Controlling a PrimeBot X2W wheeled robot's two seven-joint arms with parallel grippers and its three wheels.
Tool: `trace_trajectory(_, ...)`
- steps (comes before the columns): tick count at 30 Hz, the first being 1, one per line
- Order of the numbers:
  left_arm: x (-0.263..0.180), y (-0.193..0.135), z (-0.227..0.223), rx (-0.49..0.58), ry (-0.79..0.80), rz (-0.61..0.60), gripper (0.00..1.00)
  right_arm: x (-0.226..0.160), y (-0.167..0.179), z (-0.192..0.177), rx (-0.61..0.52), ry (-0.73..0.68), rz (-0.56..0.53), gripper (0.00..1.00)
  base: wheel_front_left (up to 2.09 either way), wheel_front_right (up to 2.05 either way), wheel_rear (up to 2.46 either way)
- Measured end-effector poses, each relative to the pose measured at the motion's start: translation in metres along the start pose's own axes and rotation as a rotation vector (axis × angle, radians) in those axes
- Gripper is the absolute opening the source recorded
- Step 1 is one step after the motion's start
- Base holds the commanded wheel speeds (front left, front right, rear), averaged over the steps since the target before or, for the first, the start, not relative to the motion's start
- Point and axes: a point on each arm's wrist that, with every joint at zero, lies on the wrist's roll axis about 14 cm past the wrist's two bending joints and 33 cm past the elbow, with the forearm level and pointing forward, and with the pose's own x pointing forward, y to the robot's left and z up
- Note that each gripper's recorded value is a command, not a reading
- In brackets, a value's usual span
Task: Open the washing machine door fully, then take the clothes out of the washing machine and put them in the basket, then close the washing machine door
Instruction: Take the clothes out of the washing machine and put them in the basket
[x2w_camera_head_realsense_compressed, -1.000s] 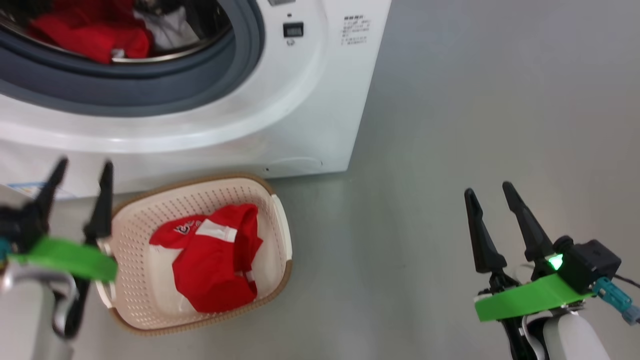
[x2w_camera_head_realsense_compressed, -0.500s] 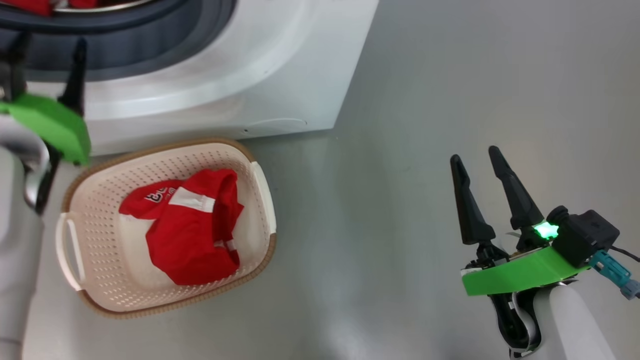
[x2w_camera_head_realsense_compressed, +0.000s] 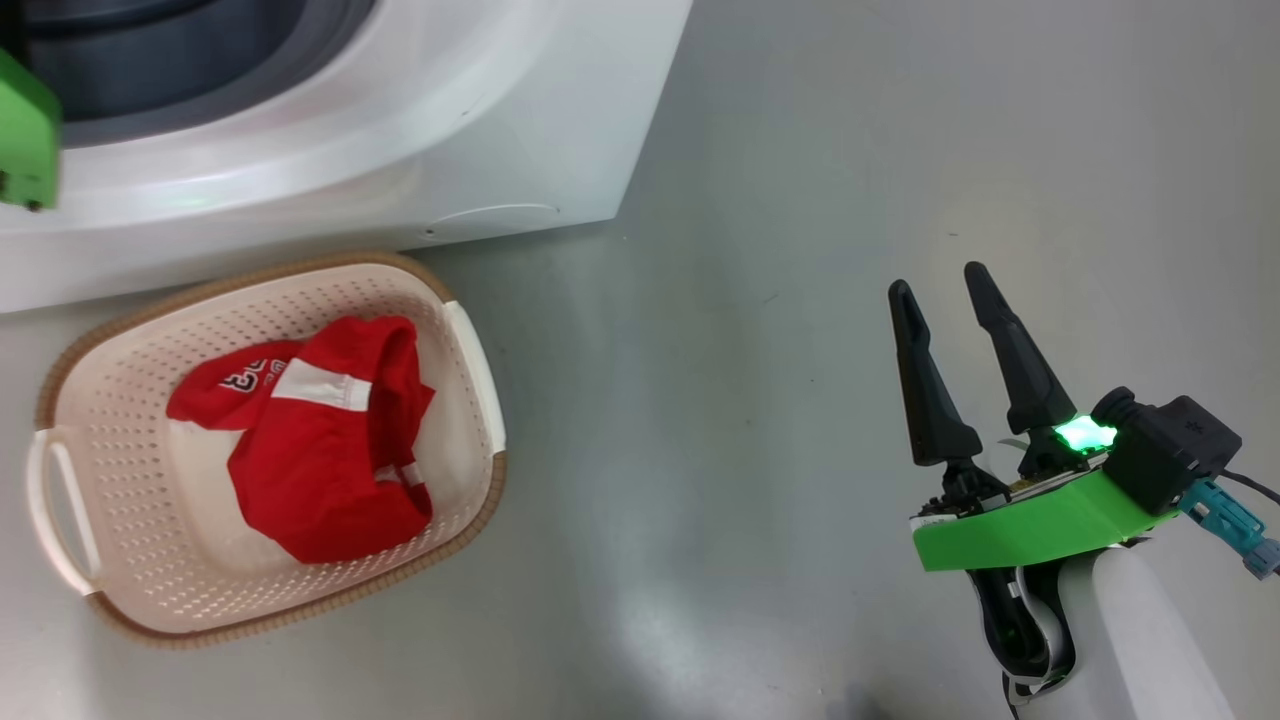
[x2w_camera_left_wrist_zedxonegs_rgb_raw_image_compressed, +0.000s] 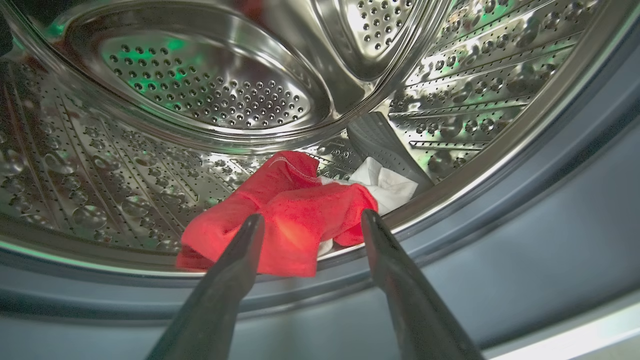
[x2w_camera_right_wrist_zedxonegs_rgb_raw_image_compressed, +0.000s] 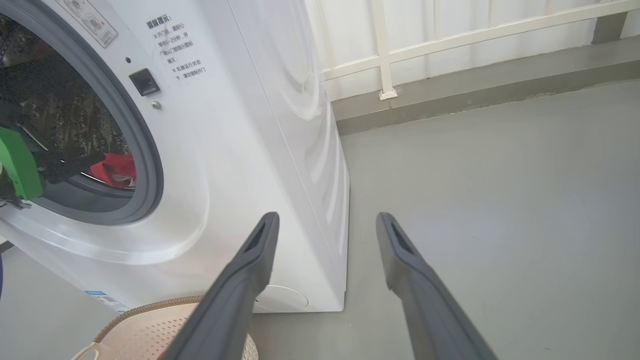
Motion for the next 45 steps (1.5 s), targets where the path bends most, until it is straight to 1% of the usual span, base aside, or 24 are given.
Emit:
trace_trajectory(5, 0.011, 0.01, -0.004, 0.044, 0.035, 0.022, 1.0, -0.002, -0.004, -0.002, 0.003, 0.007, -0.012, 1.0, 0.0, 0.0, 0.0)
trace_trajectory(9, 0.018, 0.02, -0.008, 0.055, 0.059, 0.041, 1.0, -0.002, -0.005, -0.002, 0.001, 0.008, -0.012, 1.0, 0.0, 0.0, 0.0)
trace_trajectory(13, 0.025, 0.023, -0.018, 0.073, 0.091, 0.044, 1.0, -0.002, -0.006, -0.002, 0.0, 0.011, -0.015, 1.0, 0.0, 0.0, 0.0)
trace_trajectory(19, 0.033, 0.015, -0.028, 0.076, 0.111, 0.026, 1.0, -0.005, -0.013, -0.003, -0.007, 0.018, -0.035, 1.0, 0.0, 0.0, 0.0)
trace_trajectory(26, 0.038, 0.006, -0.033, 0.066, 0.126, -0.002, 1.0, -0.008, -0.015, -0.004, 0.011, 0.022, -0.043, 1.0, 0.0, 0.0, 0.0)
trace_trajectory(27, 0.038, 0.005, -0.033, 0.063, 0.127, -0.003, 0.77, -0.008, -0.015, -0.004, 0.011, 0.022, -0.043, 1.0, 0.0, 0.0, 0.0)
trace_trajectory(28, 0.038, 0.005, -0.032, 0.057, 0.127, -0.004, 0.44, -0.008, -0.015, -0.003, 0.011, 0.021, -0.043, 1.0, 0.0, 0.0, 0.0)
trace_trajectory(29, 0.038, 0.004, -0.032, 0.057, 0.128, -0.004, 0.33, -0.009, -0.015, -0.002, 0.013, 0.019, -0.044, 1.0, 0.0, 0.0, 0.0)
trace_trajectory(30, 0.038, 0.005, -0.032, 0.057, 0.128, -0.004, 0.07, -0.009, -0.015, -0.002, 0.016, 0.017, -0.044, 1.0, 0.0, 0.0, 0.0)
trace_trajectory(31, 0.037, 0.005, -0.031, 0.055, 0.128, -0.003, 0.0, -0.009, -0.015, -0.001, 0.016, 0.015, -0.044, 1.0, 0.0, 0.0, 0.0)
trace_trajectory(37, 0.034, 0.004, -0.018, 0.036, 0.093, -0.002, 0.0, -0.01, -0.013, 0.006, 0.016, 0.0, -0.04, 1.0, 0.0, 0.0, 0.0)
trace_trajectory(43, 0.024, -0.007, 0.0, -0.045, 0.011, -0.024, 0.0, -0.011, -0.011, 0.014, 0.013, -0.022, -0.037, 1.0, 0.0, 0.0, 0.0)
trace_trajectory(44, 0.021, -0.009, 0.001, -0.076, -0.001, -0.022, 0.0, -0.011, -0.011, 0.016, 0.011, -0.027, -0.037, 1.0, 0.0, 0.0, 0.0)
trace_trajectory(45, 0.021, -0.009, 0.001, -0.076, -0.001, -0.022, 0.0, -0.011, -0.011, 0.016, 0.011, -0.027, -0.037, 1.0, 0.0, 0.0, 0.0)
